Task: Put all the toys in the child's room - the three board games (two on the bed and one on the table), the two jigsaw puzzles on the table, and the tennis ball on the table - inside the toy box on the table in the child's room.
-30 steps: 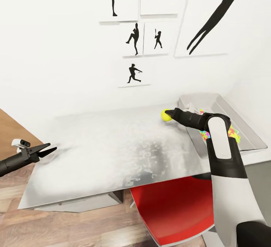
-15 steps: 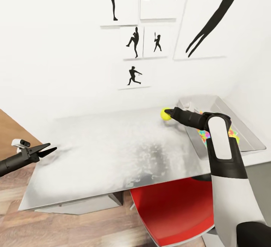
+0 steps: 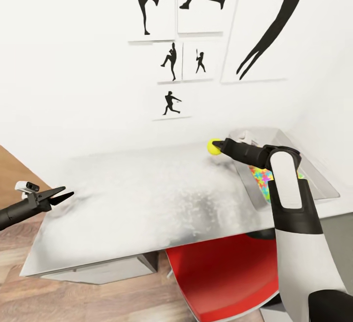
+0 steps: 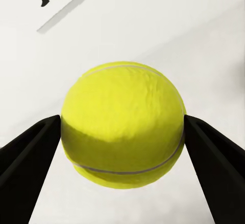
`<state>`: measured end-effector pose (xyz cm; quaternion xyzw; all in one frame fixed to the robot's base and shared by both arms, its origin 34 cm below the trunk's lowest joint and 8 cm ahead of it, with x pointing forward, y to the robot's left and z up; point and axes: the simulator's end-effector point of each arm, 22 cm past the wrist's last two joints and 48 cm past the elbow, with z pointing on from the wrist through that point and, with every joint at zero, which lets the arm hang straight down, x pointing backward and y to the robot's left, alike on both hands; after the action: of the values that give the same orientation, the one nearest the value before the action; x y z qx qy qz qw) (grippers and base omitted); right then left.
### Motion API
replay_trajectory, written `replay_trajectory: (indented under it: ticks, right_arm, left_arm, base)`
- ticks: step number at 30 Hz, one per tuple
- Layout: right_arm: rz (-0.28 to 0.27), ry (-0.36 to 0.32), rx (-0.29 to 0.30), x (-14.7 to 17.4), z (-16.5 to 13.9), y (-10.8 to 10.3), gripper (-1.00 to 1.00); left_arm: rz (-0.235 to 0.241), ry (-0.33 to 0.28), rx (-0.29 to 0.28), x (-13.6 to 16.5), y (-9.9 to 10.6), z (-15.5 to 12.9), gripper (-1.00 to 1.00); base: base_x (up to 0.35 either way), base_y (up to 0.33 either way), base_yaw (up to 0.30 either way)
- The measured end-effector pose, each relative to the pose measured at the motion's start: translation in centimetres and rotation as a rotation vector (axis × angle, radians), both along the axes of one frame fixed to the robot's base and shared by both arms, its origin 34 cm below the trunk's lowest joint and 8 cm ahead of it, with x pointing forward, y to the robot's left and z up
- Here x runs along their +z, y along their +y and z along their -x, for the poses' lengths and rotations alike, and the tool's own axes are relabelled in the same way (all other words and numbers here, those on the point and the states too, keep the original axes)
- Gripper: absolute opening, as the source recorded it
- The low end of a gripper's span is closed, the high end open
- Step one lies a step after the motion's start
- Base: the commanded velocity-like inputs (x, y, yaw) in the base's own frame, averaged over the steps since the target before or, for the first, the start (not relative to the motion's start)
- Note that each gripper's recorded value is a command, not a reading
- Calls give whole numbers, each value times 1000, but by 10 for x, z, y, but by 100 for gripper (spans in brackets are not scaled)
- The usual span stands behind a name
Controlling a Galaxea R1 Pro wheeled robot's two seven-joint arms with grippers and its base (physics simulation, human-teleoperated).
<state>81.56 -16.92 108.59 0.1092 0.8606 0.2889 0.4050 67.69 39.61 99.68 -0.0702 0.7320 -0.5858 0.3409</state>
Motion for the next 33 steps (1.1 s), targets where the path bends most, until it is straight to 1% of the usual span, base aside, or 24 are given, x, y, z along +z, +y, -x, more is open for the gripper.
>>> replay_trajectory:
  ticks: [8, 11, 18, 33]
  right_arm:
    - [0, -29, 4, 16, 2, 2, -100]
    - [3, -39, 15, 22, 2, 7, -100]
    - [-5, -85, 27, 46, 1, 13, -100]
    - [0, -109, 39, 63, 6, 16, -100]
  left_arm:
    - [0, -13, 0, 8, 0, 0, 100]
    - [0, -18, 0, 10, 0, 0, 100]
    - [-1, -30, 1, 17, 1, 0, 100]
    - [-1, -55, 1, 31, 1, 1, 100]
  base:
    - [0, -1, 0]
    - [0, 0, 0]
    - [0, 0, 0]
    - [0, 0, 0]
